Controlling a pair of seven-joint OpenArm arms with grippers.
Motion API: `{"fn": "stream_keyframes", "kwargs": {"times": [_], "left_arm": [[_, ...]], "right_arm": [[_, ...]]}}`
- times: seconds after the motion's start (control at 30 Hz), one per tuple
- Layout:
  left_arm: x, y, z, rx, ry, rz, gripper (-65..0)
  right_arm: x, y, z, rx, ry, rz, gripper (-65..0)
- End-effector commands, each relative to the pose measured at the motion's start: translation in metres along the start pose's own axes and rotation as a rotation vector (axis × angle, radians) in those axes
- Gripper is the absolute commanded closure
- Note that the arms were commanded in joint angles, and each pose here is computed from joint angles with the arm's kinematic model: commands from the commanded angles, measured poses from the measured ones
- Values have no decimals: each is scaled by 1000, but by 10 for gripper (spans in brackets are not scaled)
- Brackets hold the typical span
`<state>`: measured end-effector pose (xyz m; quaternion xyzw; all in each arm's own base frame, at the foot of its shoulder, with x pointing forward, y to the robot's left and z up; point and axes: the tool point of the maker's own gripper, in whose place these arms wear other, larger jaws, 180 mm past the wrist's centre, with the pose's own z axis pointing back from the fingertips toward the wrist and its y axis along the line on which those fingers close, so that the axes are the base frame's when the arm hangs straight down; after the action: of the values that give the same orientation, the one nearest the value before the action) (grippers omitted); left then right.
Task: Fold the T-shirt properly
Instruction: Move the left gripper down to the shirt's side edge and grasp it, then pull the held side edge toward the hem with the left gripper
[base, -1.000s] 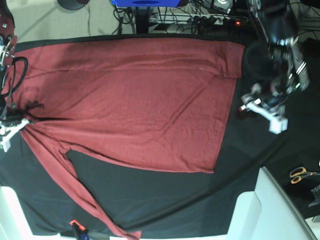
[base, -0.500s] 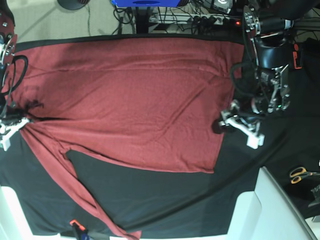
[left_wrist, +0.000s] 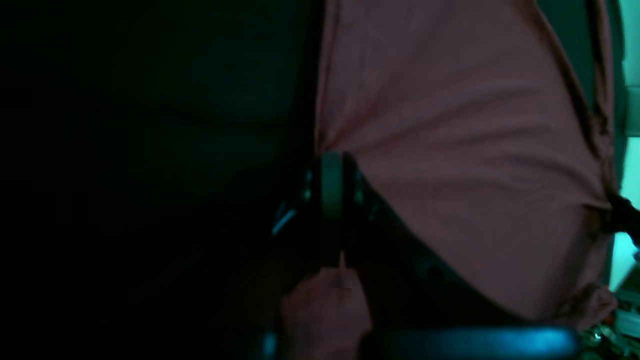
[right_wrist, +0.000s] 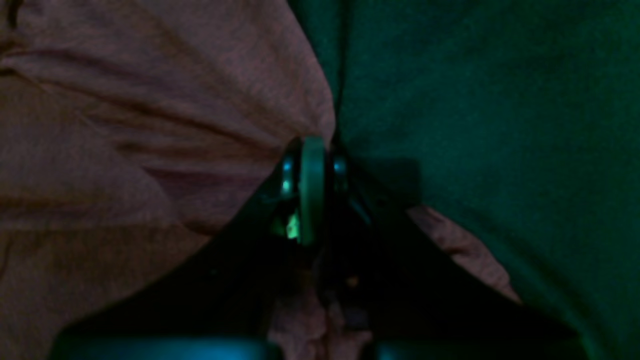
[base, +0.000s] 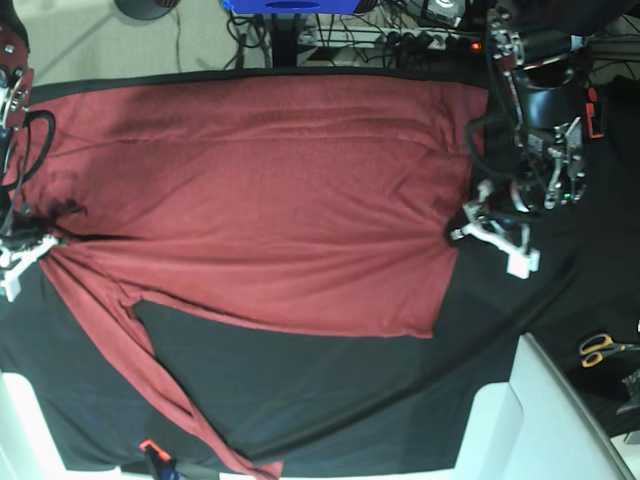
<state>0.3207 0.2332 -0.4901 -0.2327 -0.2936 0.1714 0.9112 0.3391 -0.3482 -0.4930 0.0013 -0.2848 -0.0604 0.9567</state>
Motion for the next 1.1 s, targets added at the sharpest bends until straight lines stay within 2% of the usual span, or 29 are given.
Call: {"fn": "stream_keyframes", "kwargs": {"times": [0.0,0.2,0.43,0.73,0.87,1.07], "left_arm": [[3,15,9,49,5,-18,0],[-14,20,28,70,2,-89,0],[-36,19,38,73,17,-112,0],[-20,14,49,98,-37,-139,0],[-5,11,60,130,-44,-153,-128],[44,6,78,175,-158,-121,-311]], "right_arm": [[21,-8,6,-9,-42,6,0],[20,-6,5,-6,-42,5,0],[20,-6,5,-6,-42,5,0],[20,-5,4,-4,-40,8,0],[20,-5,4,-4,-40,9,0],[20,-4,4,-4,-39,10,0]]}}
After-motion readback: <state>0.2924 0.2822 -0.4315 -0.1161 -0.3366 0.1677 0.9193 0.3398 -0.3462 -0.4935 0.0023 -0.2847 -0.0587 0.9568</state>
